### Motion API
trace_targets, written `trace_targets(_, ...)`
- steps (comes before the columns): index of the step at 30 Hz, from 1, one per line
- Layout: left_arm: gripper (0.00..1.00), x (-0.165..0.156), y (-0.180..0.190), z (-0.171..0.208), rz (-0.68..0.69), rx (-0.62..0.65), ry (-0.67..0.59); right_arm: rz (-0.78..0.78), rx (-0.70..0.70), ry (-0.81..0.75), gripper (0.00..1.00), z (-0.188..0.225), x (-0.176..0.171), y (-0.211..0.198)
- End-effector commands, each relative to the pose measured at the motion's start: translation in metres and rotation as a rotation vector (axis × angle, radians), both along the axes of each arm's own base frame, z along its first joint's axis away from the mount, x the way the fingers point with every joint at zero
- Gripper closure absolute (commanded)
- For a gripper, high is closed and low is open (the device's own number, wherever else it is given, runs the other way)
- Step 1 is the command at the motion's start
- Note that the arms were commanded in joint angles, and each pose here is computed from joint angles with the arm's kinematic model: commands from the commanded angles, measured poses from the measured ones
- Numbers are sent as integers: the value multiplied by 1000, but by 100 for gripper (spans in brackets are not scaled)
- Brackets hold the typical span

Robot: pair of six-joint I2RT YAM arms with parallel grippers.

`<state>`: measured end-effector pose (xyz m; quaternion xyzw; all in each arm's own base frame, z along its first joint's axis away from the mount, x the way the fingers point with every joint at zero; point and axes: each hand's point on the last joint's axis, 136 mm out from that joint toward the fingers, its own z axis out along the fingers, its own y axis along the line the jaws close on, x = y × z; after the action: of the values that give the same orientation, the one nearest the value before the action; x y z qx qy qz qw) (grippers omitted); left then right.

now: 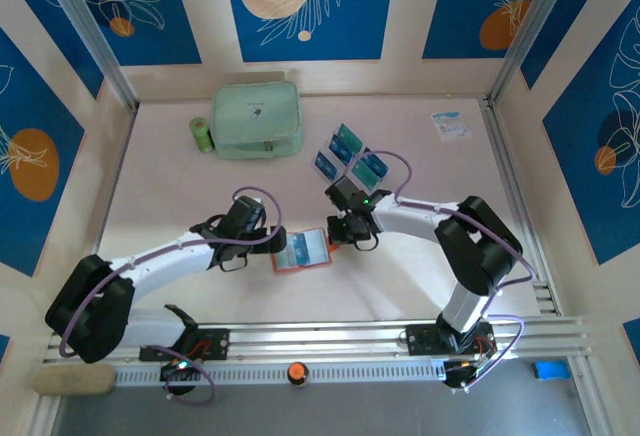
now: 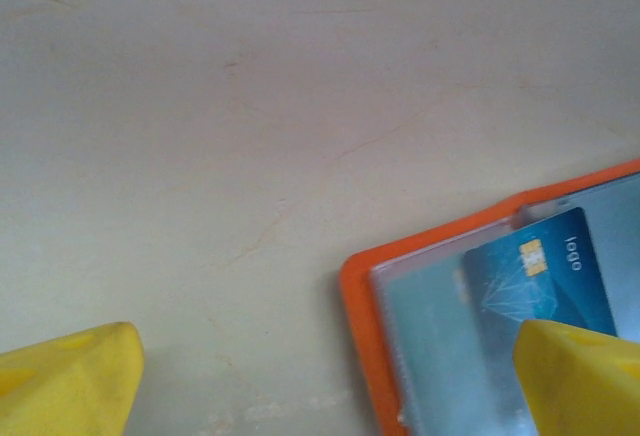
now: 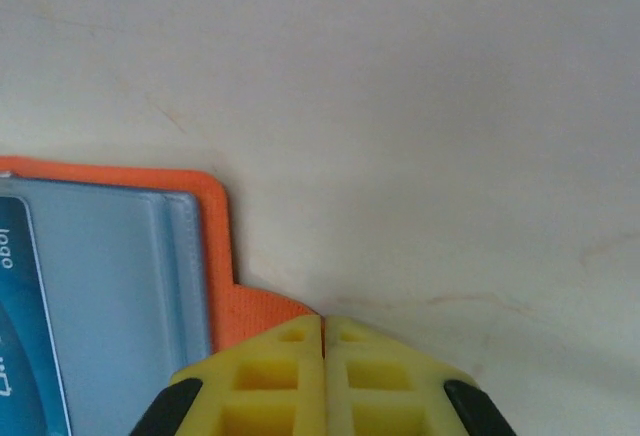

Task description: Put the credit cards into the card holder

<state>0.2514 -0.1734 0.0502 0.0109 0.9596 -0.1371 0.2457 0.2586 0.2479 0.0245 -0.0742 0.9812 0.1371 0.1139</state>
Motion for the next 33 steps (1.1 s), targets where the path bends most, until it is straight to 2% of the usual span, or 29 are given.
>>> trace_targets(1,5,-3,-5,-1,-15,-9,26,-43,-11,7,100,2,-8,-13)
trace_targets(12,5,-6,-6,-5,-22,-18,39,-80,9,25,100,7,-20,-19)
trace_targets(13,5,-7,-7,-6,-23,-23,41,-82,15,27,97,7,-21,-19)
trace_targets(16,5,-8,-9,-6,-30,-31,45,-82,37,18,77,16,-22,-17)
trace_targets(21,5,-13,-9,-7,-43,-41,53,-86,89,-39,74,46,-18,-13)
trace_targets(27,5,-19,-8,-13,-51,-43,69,-19,241,-43,78,67,-18,16)
trace_targets(33,5,-21,-7,-24,-54,-25,90,46,310,4,97,61,-20,49)
